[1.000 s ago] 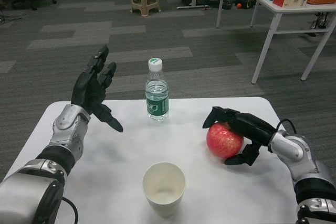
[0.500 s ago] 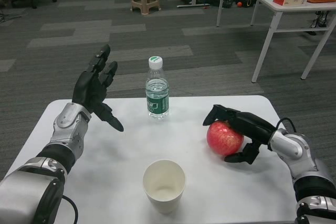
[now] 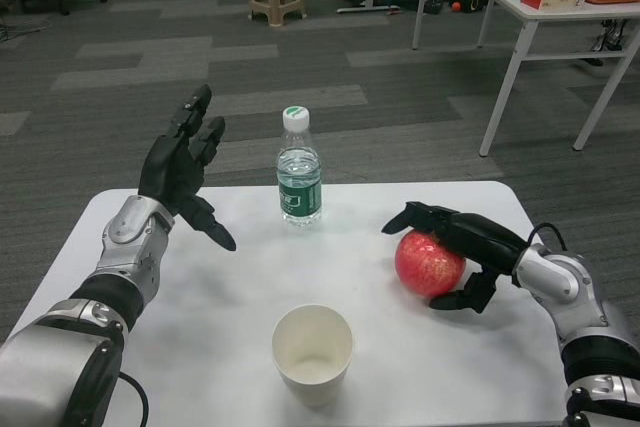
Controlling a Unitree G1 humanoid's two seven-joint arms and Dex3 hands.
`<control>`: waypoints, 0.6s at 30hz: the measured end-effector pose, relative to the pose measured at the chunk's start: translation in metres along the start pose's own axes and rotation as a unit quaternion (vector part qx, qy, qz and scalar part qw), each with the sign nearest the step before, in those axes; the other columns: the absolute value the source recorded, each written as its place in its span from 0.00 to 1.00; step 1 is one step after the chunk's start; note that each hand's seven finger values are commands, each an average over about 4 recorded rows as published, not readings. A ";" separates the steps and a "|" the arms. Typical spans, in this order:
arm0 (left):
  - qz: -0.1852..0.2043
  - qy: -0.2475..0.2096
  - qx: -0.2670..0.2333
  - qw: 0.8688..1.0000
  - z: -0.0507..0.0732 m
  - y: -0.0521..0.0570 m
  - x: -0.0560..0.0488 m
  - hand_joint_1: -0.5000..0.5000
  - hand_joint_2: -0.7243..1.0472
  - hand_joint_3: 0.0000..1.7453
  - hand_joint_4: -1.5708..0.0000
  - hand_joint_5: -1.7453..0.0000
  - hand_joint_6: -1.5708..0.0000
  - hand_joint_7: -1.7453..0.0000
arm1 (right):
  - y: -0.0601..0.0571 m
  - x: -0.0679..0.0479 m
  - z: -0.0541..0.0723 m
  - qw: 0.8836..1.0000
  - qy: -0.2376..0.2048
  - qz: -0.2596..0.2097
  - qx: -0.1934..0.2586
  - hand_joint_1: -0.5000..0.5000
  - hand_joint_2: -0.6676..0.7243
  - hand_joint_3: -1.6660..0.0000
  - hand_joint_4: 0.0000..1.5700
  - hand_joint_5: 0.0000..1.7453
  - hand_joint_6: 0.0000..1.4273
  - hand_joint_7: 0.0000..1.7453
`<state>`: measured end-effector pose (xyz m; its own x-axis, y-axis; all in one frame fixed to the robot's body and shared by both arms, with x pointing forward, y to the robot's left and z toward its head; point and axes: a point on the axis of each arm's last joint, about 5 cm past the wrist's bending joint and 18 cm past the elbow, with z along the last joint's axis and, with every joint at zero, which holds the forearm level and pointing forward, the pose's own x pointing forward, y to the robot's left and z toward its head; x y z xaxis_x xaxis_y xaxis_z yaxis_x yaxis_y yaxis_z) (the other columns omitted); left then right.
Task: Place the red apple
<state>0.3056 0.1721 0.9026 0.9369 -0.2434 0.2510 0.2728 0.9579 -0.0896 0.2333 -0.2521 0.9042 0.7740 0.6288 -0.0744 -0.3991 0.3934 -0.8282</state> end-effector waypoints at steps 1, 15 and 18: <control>0.000 0.000 0.000 1.000 0.000 0.000 0.000 0.00 0.15 0.00 1.00 0.94 1.00 0.92 | 0.000 0.000 0.000 1.000 0.000 0.001 -0.001 0.08 0.14 0.57 0.00 0.00 0.00 0.23; 0.005 0.005 -0.003 1.000 -0.004 0.001 -0.005 0.00 0.11 0.00 1.00 0.94 1.00 0.92 | -0.006 -0.002 0.001 1.000 0.000 -0.020 0.005 0.00 0.98 1.00 0.00 0.00 0.00 0.08; 0.005 0.005 -0.003 1.000 -0.004 0.001 -0.005 0.00 0.15 0.00 1.00 0.94 1.00 0.92 | -0.008 -0.003 0.000 0.999 0.008 -0.037 0.022 0.01 1.00 1.00 0.00 0.00 0.00 0.07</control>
<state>0.3017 0.1735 0.8975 0.9417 -0.2354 0.2402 0.2647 0.9593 -0.0979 0.2347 -0.2571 0.9113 0.8093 0.5869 -0.0228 -0.3620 0.4679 -0.8062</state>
